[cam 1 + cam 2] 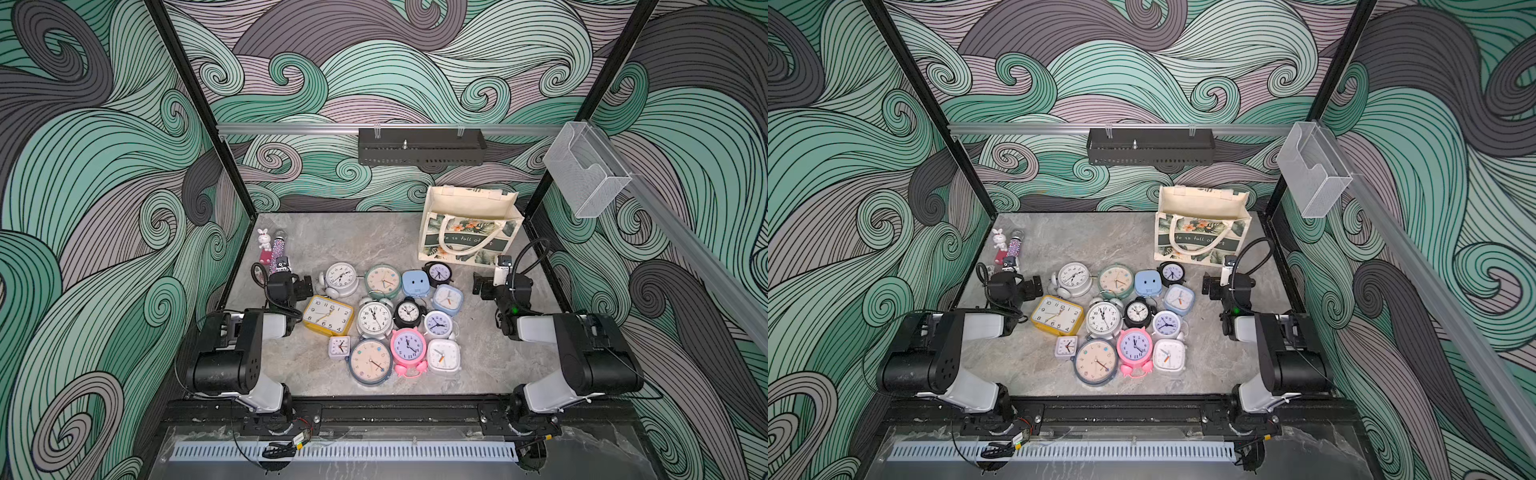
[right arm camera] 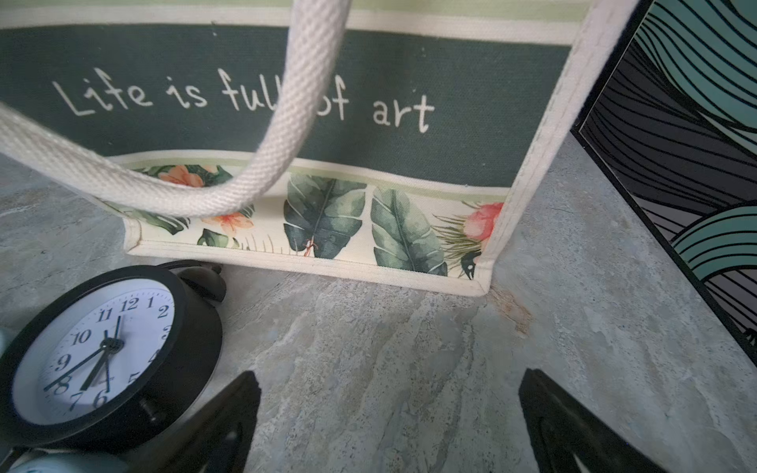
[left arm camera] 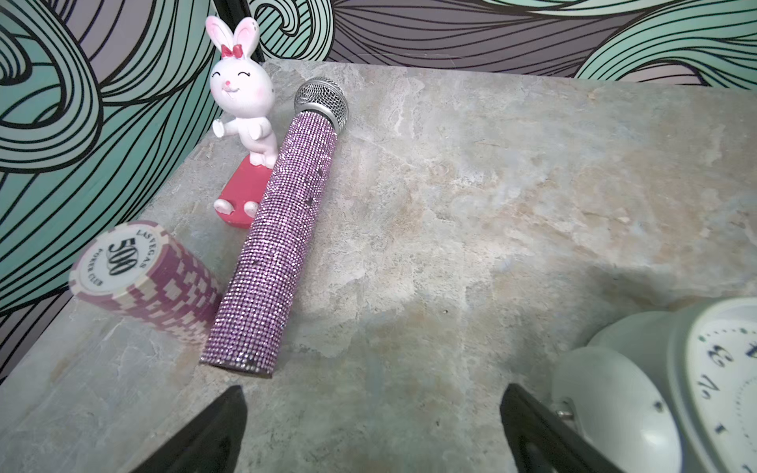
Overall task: Put the alarm clock into the canvas bag
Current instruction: Pick up the alarm from the center of the board.
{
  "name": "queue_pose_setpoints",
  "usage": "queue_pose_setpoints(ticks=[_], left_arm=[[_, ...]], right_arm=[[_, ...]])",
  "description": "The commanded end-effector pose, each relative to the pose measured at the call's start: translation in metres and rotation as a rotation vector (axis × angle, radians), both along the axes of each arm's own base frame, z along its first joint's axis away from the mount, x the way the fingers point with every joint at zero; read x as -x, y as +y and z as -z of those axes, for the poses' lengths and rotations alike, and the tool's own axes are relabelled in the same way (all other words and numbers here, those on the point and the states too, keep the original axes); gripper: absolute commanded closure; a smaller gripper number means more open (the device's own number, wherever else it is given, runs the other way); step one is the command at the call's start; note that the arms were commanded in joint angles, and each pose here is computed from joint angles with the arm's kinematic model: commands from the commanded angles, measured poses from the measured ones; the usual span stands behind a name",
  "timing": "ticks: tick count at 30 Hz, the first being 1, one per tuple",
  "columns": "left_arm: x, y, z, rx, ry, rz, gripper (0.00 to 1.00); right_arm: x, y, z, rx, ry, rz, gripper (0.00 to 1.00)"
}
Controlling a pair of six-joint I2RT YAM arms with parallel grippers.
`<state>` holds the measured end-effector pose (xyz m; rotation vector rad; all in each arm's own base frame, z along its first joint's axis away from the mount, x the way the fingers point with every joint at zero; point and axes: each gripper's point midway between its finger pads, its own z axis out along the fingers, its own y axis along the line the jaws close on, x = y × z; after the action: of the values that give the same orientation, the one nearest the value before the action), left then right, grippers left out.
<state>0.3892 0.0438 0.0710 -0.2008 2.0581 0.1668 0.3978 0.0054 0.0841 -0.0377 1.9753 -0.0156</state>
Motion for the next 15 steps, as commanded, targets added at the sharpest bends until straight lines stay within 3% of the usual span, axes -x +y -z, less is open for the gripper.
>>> queue_pose_setpoints(ticks=[1,15], left_arm=[[-0.0084,0.0,-0.0137,-0.002,-0.035,-0.005,0.01],[-0.0081,0.001,-0.0133,0.0,-0.035,-0.008,0.01]], right_arm=[[-0.002,0.002,-0.0074,-0.002,-0.029,-0.017,0.01],[-0.0015,0.0031,-0.0074,0.016,-0.031,-0.009,0.01]])
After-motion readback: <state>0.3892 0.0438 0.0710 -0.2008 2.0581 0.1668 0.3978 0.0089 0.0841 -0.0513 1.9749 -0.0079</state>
